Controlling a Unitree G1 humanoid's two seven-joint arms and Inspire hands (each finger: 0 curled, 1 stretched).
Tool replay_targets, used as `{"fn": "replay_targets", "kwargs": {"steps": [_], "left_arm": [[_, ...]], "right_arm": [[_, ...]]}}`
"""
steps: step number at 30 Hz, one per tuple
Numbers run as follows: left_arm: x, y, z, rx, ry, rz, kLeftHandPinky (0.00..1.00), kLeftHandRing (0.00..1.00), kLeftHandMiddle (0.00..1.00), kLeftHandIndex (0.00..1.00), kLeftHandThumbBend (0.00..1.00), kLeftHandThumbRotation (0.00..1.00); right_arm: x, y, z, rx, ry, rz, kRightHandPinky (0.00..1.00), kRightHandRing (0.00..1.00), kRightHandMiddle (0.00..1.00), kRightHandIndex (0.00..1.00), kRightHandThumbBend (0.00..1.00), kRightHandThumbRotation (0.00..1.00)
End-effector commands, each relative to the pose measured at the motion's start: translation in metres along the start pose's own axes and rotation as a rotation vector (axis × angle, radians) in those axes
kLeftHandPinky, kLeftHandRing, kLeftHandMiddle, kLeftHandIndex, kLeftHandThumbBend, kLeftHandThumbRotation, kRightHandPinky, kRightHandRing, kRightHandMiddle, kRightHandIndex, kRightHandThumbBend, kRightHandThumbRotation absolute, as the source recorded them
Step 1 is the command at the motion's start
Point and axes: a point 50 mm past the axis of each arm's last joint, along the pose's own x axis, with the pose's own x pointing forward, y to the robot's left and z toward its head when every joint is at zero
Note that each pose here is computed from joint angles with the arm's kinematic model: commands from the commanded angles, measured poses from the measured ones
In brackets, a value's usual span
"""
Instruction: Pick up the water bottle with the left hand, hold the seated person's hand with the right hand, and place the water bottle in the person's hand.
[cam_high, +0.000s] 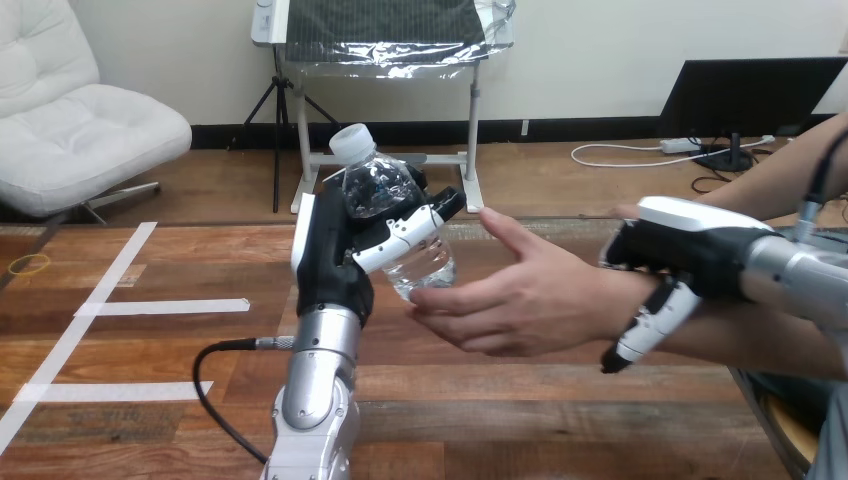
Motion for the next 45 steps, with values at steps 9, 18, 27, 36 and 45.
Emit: {"fn": "replay_targets", "kwargs": {"steps": [9,18,27,36,45], "left_arm": [[0.025,-0.03,0.03,-0.04,-0.123,-0.091,0.31,0.35,0.39,0.39,0.73,0.0],[0.025,-0.039,0.03,-0.067,-0.118,-0.119,0.31,0.35,0.4,0.39,0.73,0.0],[0.023,-0.05,0.029,-0.115,-0.105,-0.148,0.31,0.35,0.39,0.39,0.72,0.0],[0.019,-0.062,0.028,-0.157,-0.102,-0.149,0.3,0.34,0.39,0.39,0.74,0.0],[0.013,-0.07,0.027,-0.198,-0.101,-0.158,0.29,0.34,0.38,0.38,0.74,0.0]], "right_arm": [[0.012,-0.02,0.028,-0.046,-0.053,-0.036,0.17,0.25,0.33,0.36,0.89,0.16],[0.016,-0.02,0.033,-0.052,-0.064,-0.033,0.17,0.25,0.34,0.34,0.9,0.18],[0.019,-0.019,0.037,-0.027,-0.083,-0.03,0.19,0.26,0.34,0.34,0.91,0.17],[0.021,-0.018,0.039,-0.03,-0.086,-0.024,0.19,0.26,0.34,0.35,0.91,0.18],[0.021,-0.016,0.038,-0.023,-0.088,-0.021,0.18,0.25,0.33,0.33,0.92,0.19]]}}
